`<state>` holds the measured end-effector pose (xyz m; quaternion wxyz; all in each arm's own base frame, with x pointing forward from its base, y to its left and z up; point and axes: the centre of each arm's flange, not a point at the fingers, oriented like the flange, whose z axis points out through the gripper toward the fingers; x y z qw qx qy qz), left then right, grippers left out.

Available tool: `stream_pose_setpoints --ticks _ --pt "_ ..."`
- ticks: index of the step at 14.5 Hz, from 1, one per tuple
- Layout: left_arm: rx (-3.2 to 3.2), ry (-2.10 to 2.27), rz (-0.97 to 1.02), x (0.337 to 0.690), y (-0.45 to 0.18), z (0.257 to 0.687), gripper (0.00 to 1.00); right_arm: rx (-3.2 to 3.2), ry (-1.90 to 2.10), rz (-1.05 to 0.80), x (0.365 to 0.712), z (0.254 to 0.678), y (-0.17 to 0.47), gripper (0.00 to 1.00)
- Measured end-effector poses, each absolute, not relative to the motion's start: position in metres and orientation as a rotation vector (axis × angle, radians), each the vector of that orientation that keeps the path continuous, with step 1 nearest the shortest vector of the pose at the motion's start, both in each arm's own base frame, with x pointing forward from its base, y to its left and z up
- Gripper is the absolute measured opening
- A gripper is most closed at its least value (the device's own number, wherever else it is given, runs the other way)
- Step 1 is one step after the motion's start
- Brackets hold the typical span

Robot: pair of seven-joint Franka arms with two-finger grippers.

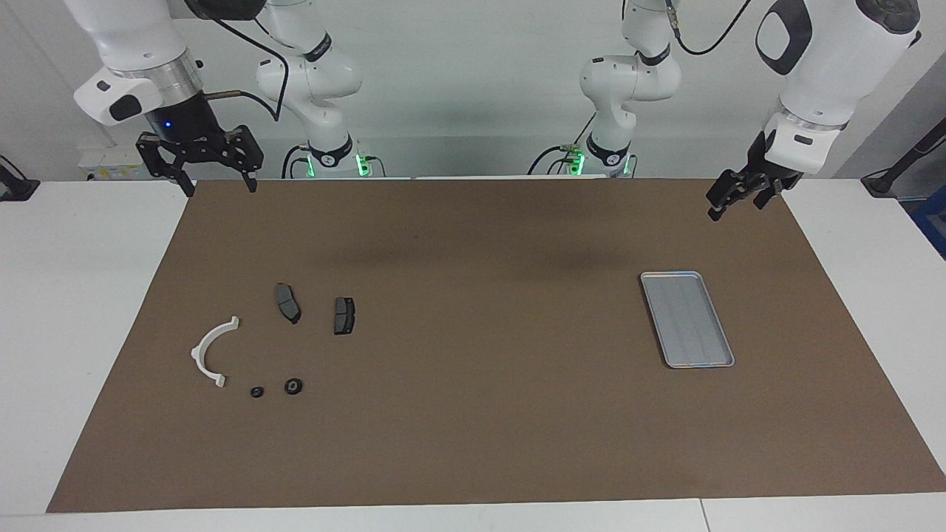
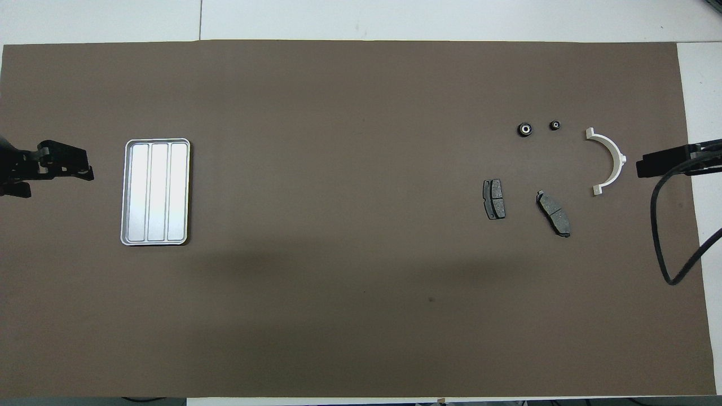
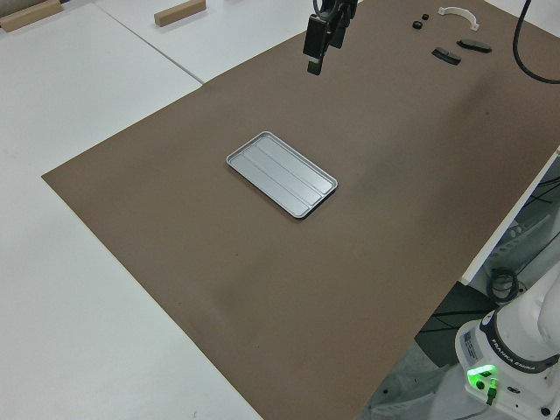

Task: Place bearing gear from tray to pile

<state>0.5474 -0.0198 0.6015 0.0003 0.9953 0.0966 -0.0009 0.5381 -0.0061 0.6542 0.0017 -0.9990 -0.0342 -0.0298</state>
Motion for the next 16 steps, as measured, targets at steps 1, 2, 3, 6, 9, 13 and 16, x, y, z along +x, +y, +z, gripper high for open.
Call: stream_pose_setpoints --ticks 1,2,3,6,9,13,16 --pt "3.126 0.304 -0.003 0.5474 -0.0198 0.6015 1.00 -3.135 -0.104 -0.091 0.5379 0.6538 -0.0067 1.00" --pt "3.126 0.304 -0.003 0.5474 -0.0198 0.6015 1.00 -3.135 -0.104 -0.083 0.5375 0.6531 -0.0069 1.00" --pt "3.126 0.304 -0.003 0.5474 -0.0198 0.6015 1.00 -3.135 -0.103 -0.071 0.5367 0.6523 -0.0069 1.00" --pt "3.126 0.304 -0.003 0.5474 -0.0198 0.6015 1.00 -3.135 -0.092 -0.041 0.5348 0.6506 -0.0068 1.00" --pt "3.126 0.304 -0.003 0.5474 -0.0198 0.6015 1.00 -3.135 -0.088 -0.032 0.5344 0.6499 -0.0067 1.00" --pt "3.126 0.304 -0.003 0.5474 -0.0198 0.6015 1.00 -3.135 -0.088 -0.031 0.5347 0.6494 -0.0066 1.00" --pt "3.126 0.304 -0.003 0.5474 -0.0198 0.6015 1.00 -3.135 -0.088 -0.031 0.5347 0.6493 -0.0066 1.00"
